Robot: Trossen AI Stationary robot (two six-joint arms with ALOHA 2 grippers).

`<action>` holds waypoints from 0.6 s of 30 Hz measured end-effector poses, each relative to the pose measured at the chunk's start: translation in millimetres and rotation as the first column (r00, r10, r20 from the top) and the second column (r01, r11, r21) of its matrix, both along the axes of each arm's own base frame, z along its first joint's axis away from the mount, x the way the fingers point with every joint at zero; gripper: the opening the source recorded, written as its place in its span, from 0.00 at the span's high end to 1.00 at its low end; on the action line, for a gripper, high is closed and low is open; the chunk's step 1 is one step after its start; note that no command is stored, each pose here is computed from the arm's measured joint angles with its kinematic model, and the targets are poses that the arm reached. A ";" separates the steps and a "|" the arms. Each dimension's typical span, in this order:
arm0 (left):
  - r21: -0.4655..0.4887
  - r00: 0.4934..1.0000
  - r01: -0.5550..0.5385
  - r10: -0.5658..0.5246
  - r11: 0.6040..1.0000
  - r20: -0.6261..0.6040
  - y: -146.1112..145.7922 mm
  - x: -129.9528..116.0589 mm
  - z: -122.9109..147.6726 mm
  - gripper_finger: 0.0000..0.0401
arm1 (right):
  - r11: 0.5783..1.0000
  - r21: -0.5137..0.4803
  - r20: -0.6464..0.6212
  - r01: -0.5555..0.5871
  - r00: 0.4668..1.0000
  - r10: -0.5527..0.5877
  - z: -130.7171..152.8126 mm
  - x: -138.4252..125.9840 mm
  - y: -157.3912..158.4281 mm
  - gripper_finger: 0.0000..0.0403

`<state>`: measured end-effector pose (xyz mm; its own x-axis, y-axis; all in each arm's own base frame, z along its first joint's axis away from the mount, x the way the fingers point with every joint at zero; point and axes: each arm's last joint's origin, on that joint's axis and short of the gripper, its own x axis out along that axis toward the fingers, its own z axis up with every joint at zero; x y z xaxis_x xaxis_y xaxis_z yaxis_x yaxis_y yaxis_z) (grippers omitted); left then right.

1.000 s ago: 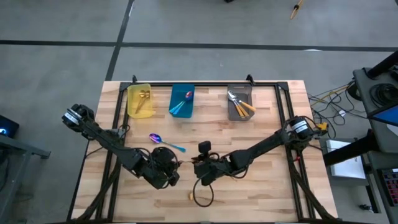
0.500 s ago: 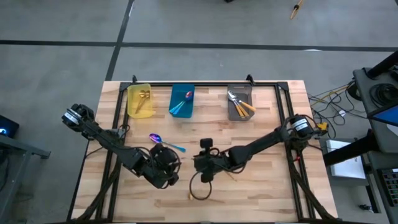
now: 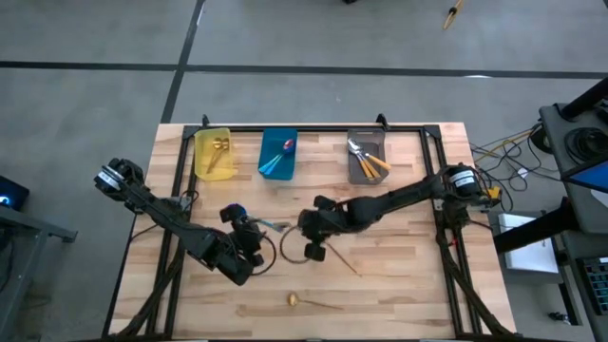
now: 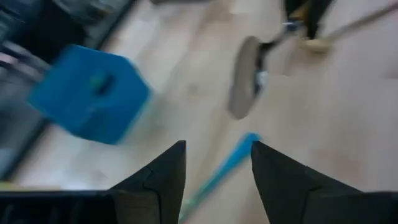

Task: Sort silverware by color (type)
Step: Put the yellow spoon into the black bin

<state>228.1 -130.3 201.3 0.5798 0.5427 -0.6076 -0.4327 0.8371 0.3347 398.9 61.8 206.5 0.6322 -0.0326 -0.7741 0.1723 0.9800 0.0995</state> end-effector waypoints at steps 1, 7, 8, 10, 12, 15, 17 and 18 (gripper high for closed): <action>0.041 1.000 -0.010 0.010 0.999 0.002 1.8 -1.3 0.3 0.59 | 0.999 0.041 -0.015 0.027 1.000 -0.027 1.5 -1.2 -6.7 0.93; 0.311 0.993 -0.083 0.051 0.947 0.109 9.3 -4.3 6.5 0.59 | 0.947 0.199 -0.167 0.250 0.961 -0.219 26.3 -27.4 -58.7 0.93; 0.358 0.991 -0.091 0.049 0.929 0.126 10.1 -4.0 7.8 0.59 | 0.938 0.213 -0.181 0.274 0.954 -0.238 34.0 -34.2 -68.6 0.93; 0.436 0.987 -0.111 0.050 0.893 0.149 12.3 -3.1 10.1 0.59 | 0.914 0.230 -0.198 0.335 0.935 -0.293 49.4 -49.0 -90.7 0.93; 0.480 0.985 -0.130 0.059 0.868 0.161 15.5 -1.8 11.7 0.59 | 0.881 0.245 -0.224 0.405 0.908 -0.355 64.2 -68.0 -115.8 0.93; 0.480 0.982 -0.155 0.083 0.864 0.168 21.2 0.6 12.8 0.59 | 0.809 0.247 -0.276 0.533 0.839 -0.468 82.8 -103.6 -155.0 0.93; 0.474 0.981 -0.167 0.097 0.865 0.170 24.2 2.1 12.9 0.59 | 0.744 0.233 -0.329 0.627 0.770 -0.546 88.5 -130.0 -179.1 0.93; 0.470 0.981 -0.170 0.102 0.866 0.167 25.4 2.7 12.7 0.59 | 0.708 0.226 -0.359 0.669 0.733 -0.578 88.4 -142.3 -189.4 0.93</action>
<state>230.8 -104.9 214.0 0.5351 0.8265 -0.1749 -0.5989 0.5171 0.6115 256.6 -127.6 294.9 0.3458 -0.0744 -0.9353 0.7944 0.5536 0.2497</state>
